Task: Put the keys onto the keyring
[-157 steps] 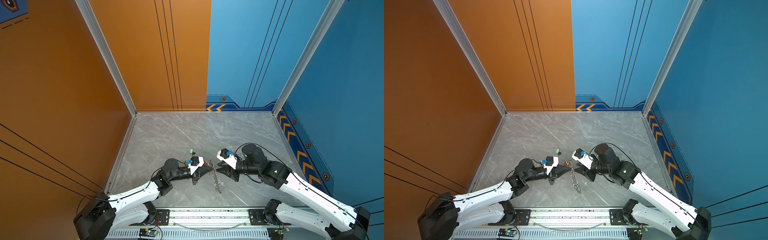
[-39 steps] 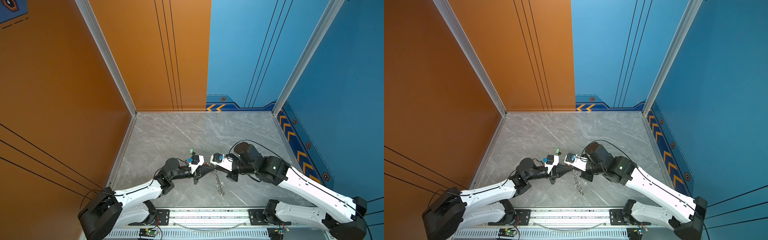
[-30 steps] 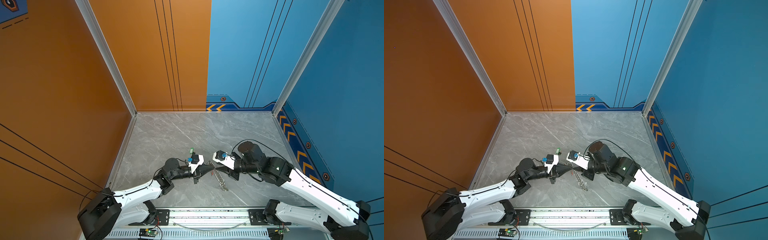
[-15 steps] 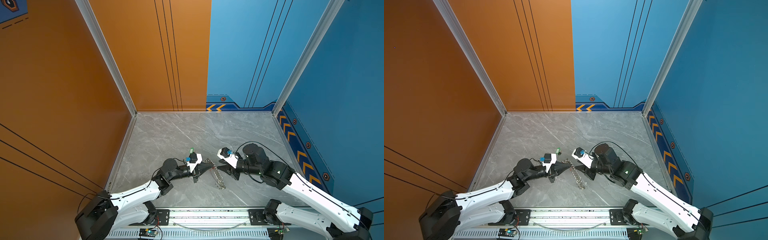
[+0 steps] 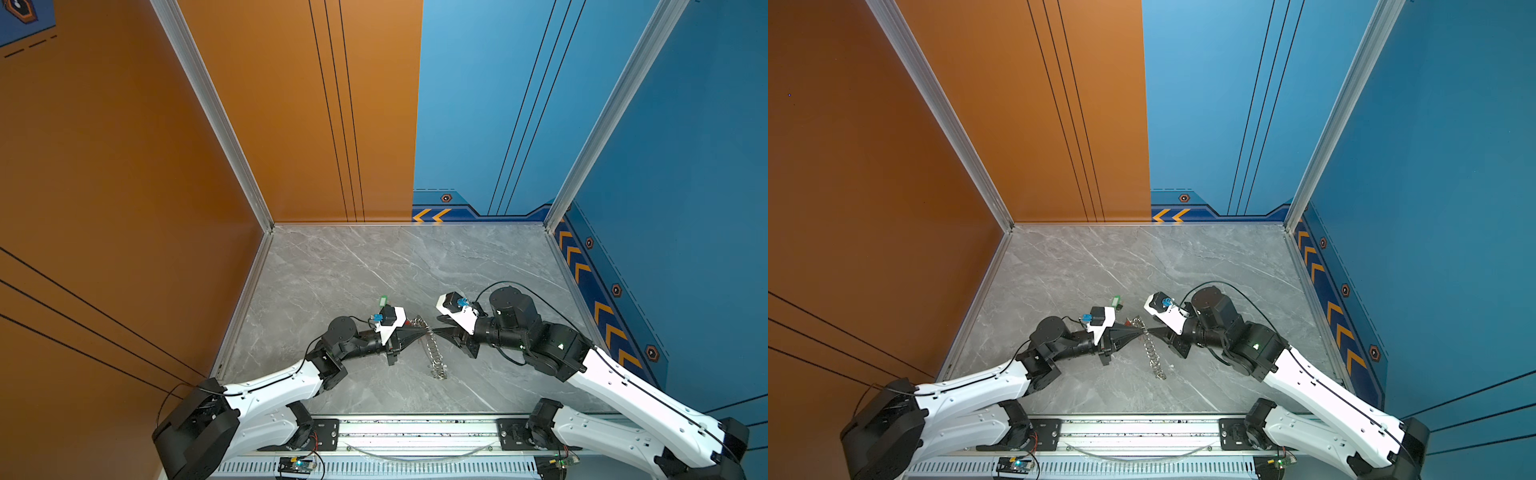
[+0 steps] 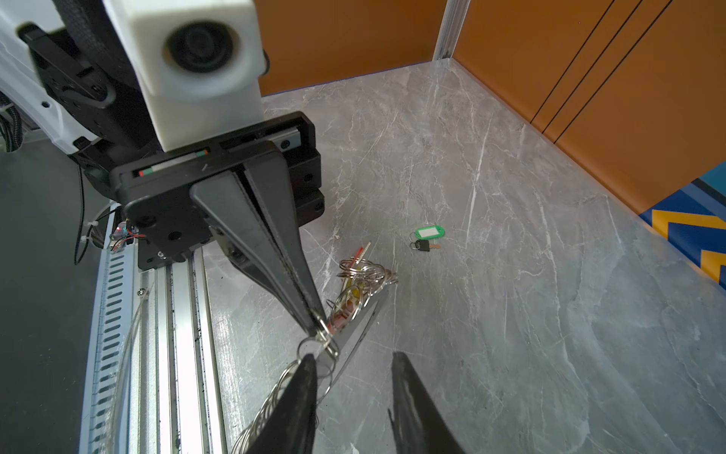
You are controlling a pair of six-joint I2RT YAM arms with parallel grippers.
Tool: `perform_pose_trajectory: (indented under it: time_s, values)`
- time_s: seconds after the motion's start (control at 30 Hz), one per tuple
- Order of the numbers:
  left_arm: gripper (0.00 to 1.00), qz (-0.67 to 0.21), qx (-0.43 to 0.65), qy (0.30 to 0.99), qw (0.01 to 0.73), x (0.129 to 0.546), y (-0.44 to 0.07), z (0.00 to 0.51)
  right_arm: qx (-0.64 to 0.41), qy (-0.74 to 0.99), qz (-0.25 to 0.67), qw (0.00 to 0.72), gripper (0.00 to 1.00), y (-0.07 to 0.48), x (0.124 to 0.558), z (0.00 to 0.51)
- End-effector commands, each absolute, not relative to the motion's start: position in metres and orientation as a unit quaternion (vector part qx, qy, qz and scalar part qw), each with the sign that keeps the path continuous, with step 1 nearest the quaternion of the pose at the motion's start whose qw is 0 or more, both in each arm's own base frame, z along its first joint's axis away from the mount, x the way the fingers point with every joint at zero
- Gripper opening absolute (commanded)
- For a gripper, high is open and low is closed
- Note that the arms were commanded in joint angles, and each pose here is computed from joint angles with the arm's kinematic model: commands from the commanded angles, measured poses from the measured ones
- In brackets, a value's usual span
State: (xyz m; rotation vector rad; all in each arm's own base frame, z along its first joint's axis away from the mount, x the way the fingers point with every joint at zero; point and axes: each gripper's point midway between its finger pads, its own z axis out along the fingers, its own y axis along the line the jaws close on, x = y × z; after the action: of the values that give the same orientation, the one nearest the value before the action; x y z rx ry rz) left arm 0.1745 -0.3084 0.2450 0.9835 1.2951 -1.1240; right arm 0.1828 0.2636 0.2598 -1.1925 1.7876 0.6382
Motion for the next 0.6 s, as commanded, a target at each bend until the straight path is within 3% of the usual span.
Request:
perform_pose_trajectory:
  time_s: [0.0,0.57]
  values:
    - [0.0,-0.483,0.422,0.522,0.562,0.171,-0.31,0.261,-0.469,0.724,0.25,0.439,0.31,0.267,0.19,0.26]
    - [0.0,-0.471,0.4,0.529,0.581,0.18,-0.304,0.267,-0.499,0.733,0.237,0.397,0.19,0.271,0.186,0.231]
